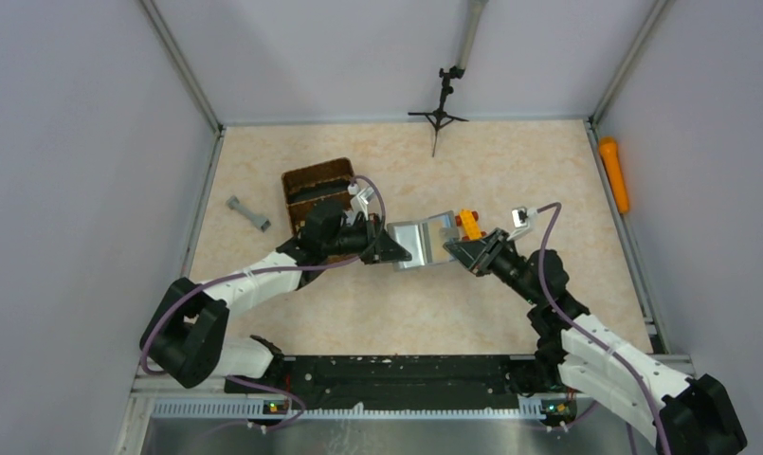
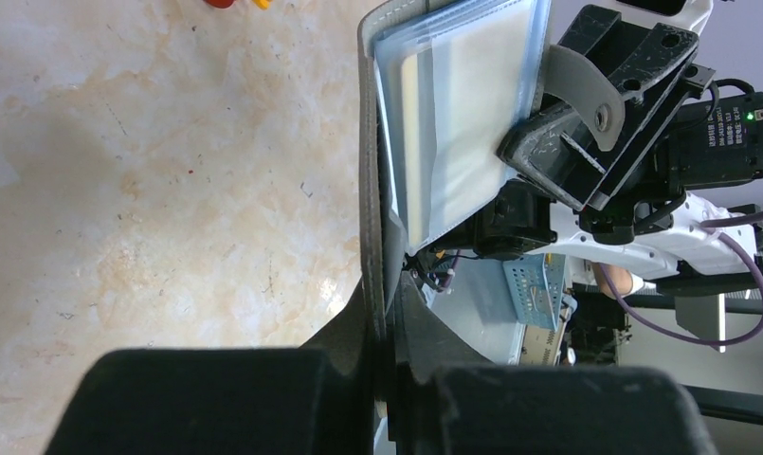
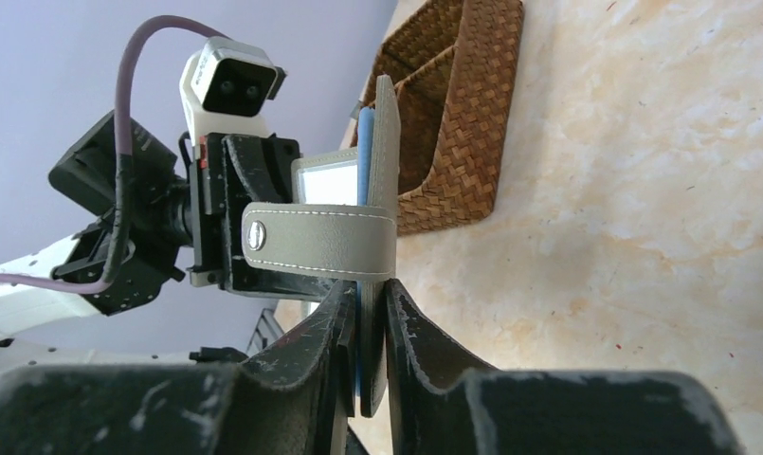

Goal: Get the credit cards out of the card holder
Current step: Remove the credit card from the card holder.

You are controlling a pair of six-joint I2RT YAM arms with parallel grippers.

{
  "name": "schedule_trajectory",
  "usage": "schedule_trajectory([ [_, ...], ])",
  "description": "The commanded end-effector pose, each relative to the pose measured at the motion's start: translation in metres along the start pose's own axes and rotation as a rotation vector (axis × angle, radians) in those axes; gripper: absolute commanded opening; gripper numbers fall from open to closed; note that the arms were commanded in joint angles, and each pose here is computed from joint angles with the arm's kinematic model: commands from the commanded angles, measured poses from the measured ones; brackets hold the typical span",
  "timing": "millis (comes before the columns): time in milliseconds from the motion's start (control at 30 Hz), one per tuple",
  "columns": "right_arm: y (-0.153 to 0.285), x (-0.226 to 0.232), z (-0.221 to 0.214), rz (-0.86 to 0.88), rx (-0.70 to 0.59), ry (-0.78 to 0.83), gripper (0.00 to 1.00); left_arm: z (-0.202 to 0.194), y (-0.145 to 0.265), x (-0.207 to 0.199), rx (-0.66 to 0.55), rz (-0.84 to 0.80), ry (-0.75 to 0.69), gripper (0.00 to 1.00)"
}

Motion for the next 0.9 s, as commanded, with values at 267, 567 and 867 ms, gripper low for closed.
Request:
schedule_trajectory([
  [267,0.000,0.023,0.006,0.116,-0.025,-0.013,0.19,0.003,0.006,-0.014,-0.018,-0.054,-0.059,0.00],
  [567,0.000,0.023,0.005,0.119,-0.013,-0.016,0.22,0.004,0.007,-0.017,-0.026,-0.065,-0.061,0.00],
  [867,-0.011,0.014,-0.003,0.064,0.059,-0.006,0.06,0.004,0.009,-0.020,-0.028,-0.079,-0.073,0.00],
])
Point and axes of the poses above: each gripper's point midway between its finger pads, its own y axis back along the fingers, its own x axis along the line the jaws close on, z = x × y, the point moved 4 cm from there along y, back along the fingers, and after that the axes turned 6 degrees about -y, right-handed, at the moved point
